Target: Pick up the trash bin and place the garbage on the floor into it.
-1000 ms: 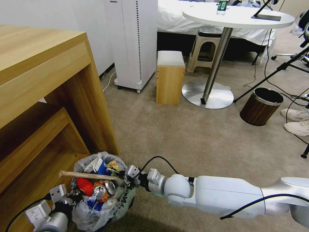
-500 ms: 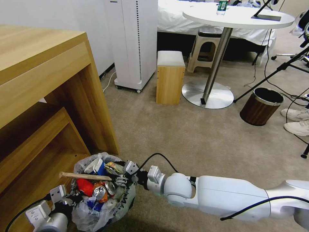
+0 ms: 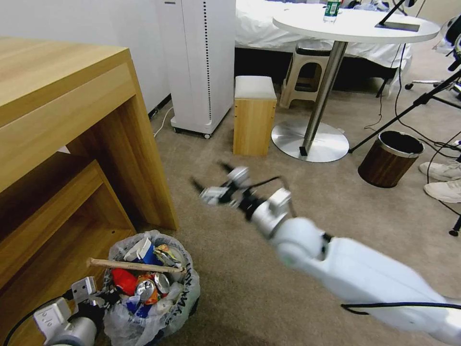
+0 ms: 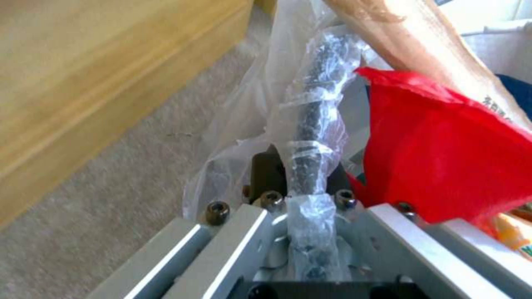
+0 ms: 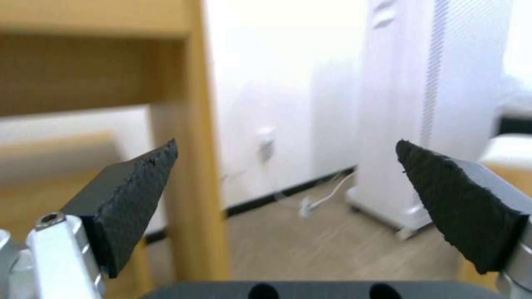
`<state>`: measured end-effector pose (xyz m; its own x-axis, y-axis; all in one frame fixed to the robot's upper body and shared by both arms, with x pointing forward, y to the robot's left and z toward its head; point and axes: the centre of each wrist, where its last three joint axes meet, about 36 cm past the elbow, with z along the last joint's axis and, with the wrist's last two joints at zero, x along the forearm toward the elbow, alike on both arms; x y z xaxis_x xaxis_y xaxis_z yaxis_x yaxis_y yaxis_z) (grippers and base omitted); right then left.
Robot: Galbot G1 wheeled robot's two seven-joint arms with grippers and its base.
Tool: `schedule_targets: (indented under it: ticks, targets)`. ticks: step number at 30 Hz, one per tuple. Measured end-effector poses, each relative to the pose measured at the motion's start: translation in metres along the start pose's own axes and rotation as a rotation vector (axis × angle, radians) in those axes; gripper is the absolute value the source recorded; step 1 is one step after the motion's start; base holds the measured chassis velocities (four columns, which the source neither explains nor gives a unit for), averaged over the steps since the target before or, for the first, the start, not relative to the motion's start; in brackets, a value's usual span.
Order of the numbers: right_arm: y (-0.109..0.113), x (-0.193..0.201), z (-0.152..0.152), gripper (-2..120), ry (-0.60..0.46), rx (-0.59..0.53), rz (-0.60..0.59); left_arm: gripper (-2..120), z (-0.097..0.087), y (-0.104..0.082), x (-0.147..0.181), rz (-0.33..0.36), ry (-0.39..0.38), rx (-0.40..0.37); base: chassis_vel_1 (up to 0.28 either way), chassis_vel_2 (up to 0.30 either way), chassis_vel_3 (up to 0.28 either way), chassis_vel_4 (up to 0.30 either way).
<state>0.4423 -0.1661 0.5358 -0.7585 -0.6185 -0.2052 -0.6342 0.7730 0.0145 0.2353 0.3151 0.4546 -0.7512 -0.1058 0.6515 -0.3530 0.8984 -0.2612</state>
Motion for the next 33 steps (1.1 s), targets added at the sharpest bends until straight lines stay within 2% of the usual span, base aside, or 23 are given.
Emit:
schedule_targets:
  ticks: [8,15,29,32,33]
  targets:
    - [-0.030,0.038,-0.027,100,-0.059,0.033,0.124,0,-0.009,0.015,-0.027,0.015,0.085,0.015,0.000,0.000,0.000,0.000]
    - [-0.036,0.062,-0.026,100,-0.039,0.042,0.179,0,-0.014,0.027,-0.048,0.011,0.126,0.037,0.000,0.000,0.000,0.000]
    - [-0.043,0.066,-0.019,100,-0.032,0.047,0.209,0,-0.010,0.031,-0.058,-0.006,0.146,0.065,0.000,0.000,0.000,0.000]
    - [-0.041,0.062,-0.013,100,-0.036,0.040,0.200,22,-0.011,0.029,-0.048,-0.035,0.095,0.022,0.000,0.000,0.000,0.000]
    - [-0.041,0.062,-0.013,100,-0.036,0.040,0.200,22,-0.011,0.029,-0.048,-0.035,0.095,0.022,0.000,0.000,0.000,0.000]
